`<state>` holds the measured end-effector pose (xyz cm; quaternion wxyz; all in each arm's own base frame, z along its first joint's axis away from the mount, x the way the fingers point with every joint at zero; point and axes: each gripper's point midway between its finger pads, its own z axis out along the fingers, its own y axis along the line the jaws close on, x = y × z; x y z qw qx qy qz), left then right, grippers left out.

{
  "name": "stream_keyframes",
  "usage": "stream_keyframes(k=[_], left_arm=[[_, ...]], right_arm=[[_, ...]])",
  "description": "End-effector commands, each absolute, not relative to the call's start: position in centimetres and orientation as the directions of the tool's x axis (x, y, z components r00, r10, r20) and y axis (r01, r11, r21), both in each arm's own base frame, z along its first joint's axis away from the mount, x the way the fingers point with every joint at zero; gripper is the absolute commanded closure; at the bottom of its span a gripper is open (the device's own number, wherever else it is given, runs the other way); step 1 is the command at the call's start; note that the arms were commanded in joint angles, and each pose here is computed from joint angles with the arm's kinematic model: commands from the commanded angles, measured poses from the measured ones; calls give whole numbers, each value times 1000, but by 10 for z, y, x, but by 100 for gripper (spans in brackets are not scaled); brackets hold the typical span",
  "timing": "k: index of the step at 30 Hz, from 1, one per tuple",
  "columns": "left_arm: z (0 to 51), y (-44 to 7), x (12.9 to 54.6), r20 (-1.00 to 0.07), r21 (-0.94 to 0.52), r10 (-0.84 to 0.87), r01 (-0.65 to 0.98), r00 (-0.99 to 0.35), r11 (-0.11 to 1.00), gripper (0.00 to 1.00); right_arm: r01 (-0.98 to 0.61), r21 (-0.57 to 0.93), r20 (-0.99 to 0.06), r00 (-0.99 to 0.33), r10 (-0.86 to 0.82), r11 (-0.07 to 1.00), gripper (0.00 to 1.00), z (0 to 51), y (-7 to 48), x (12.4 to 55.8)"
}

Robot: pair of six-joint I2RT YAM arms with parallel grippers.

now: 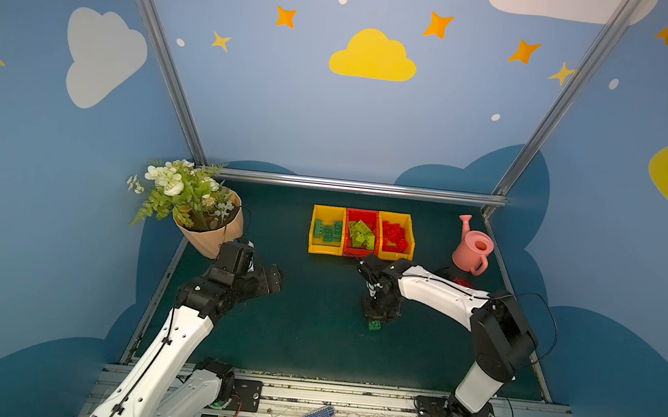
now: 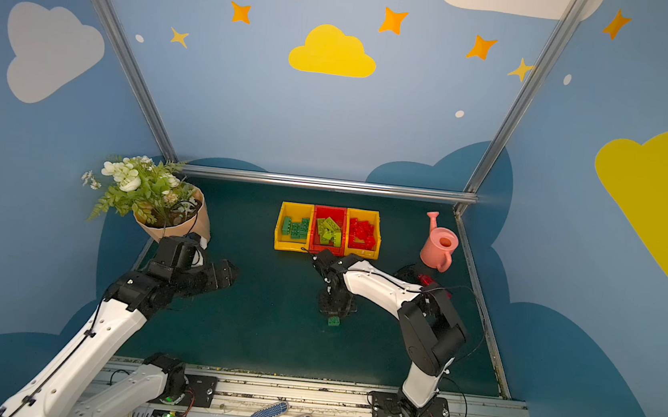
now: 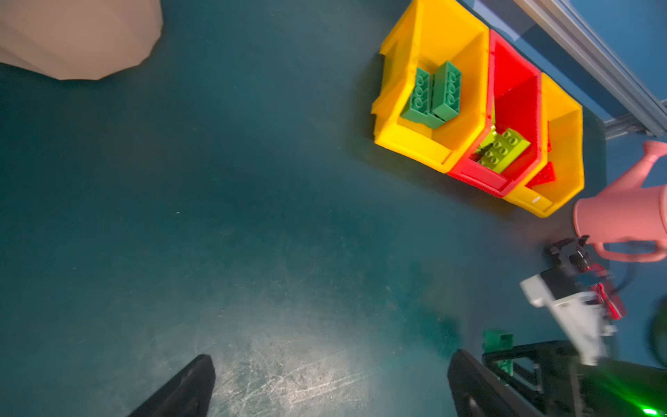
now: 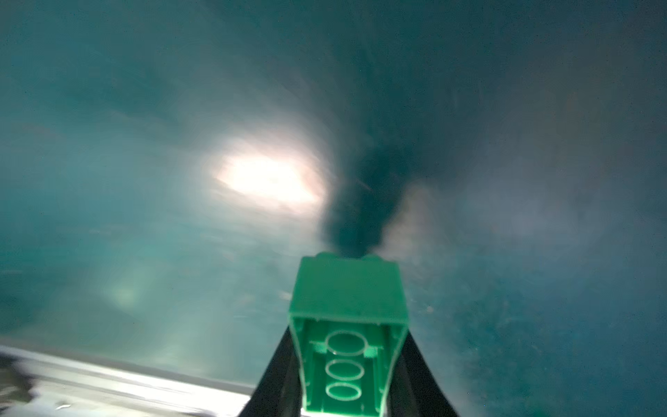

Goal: Sort the legos into containers by color
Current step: 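Carry the green brick into the yellow bin and open the right gripper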

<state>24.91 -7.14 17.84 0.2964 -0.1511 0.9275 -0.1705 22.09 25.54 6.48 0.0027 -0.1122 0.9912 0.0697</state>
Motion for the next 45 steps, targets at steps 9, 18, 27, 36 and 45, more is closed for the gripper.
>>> stream_keyframes(k=[9, 18, 27, 36, 45], left_arm=[[184, -55, 266, -488, -404, -400, -205, -776, 891, 0], [189, -51, 268, -485, -382, -397, -220, -779, 898, 0], [195, -46, 272, -485, -353, -384, -226, -786, 908, 0], [196, -42, 276, -473, -378, -421, -253, -774, 890, 0], [196, -44, 280, -459, -383, -425, -258, -780, 887, 0]], right_arm=[[-410, 241, -202, -908, -368, 879, 84, 124, 355, 323], [-448, 272, -305, -879, -366, 851, 83, 122, 383, 393], [-461, 316, -474, -834, -282, 830, 80, 128, 397, 453], [-478, 375, -531, -813, -239, 794, 78, 131, 420, 479], [-464, 420, -516, -829, -216, 780, 52, 125, 420, 486]])
